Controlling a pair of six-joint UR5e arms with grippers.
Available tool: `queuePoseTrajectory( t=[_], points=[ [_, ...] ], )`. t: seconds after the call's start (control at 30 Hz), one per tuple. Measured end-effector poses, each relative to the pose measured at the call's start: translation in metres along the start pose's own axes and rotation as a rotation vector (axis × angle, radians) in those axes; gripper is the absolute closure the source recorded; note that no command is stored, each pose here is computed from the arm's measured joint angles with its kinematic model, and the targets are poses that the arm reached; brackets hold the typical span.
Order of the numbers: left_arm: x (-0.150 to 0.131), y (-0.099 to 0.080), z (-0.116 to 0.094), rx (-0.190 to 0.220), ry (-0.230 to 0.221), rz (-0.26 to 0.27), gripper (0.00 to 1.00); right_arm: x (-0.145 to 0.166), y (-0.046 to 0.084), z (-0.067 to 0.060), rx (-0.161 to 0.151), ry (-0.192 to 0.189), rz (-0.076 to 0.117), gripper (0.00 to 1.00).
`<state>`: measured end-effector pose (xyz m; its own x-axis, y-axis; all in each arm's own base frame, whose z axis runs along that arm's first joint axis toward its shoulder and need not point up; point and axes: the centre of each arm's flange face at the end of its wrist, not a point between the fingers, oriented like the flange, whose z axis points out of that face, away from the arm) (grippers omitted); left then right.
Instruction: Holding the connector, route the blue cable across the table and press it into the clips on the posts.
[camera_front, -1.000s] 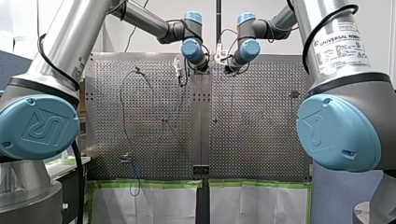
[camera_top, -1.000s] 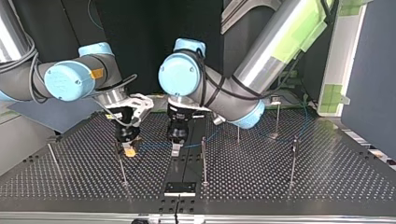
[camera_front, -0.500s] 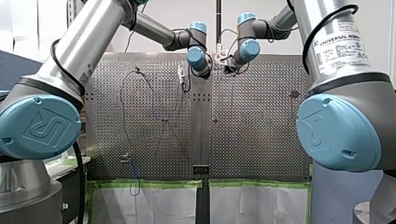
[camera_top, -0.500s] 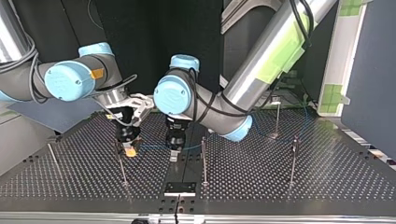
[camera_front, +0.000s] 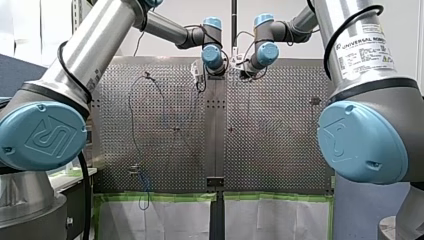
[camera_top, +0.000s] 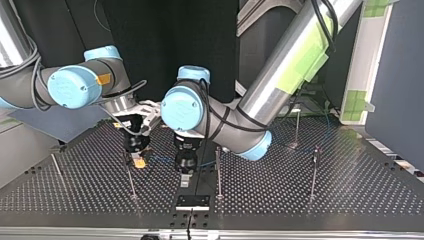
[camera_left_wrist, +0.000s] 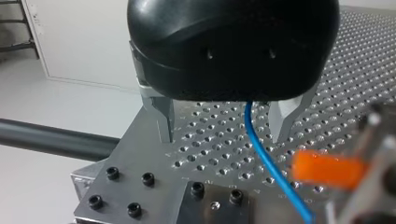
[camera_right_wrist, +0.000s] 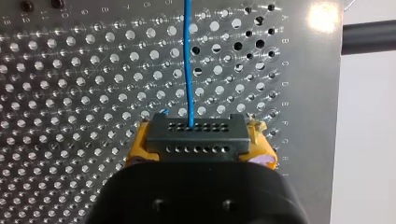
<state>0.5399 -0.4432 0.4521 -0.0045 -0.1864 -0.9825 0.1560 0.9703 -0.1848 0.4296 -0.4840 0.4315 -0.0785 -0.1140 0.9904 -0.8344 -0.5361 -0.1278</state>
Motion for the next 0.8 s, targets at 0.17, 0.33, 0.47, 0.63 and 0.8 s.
queuePoseTrajectory(
  t=[0.17, 0.33, 0.47, 0.63, 0.8],
  points=[
    [-0.001, 0.001, 0.000, -0.008, -0.002, 0.007, 0.86, 0.000, 0.001, 0.000, -0.001, 0.000, 0.000, 1.00],
    [0.002, 0.000, -0.003, -0.015, 0.008, 0.015, 1.00, 0.000, 0.001, 0.000, -0.001, -0.001, 0.000, 1.00],
    [0.013, 0.001, -0.007, -0.022, 0.029, 0.027, 1.00, 0.000, 0.000, 0.000, 0.000, -0.001, 0.000, 1.00],
    [0.031, 0.004, -0.016, -0.053, 0.064, 0.051, 1.00, -0.003, -0.002, -0.001, 0.003, -0.008, 0.000, 1.00],
    [0.043, 0.002, -0.031, -0.082, 0.072, 0.061, 1.00, -0.018, -0.002, -0.005, 0.000, -0.036, 0.001, 1.00]
  ],
)
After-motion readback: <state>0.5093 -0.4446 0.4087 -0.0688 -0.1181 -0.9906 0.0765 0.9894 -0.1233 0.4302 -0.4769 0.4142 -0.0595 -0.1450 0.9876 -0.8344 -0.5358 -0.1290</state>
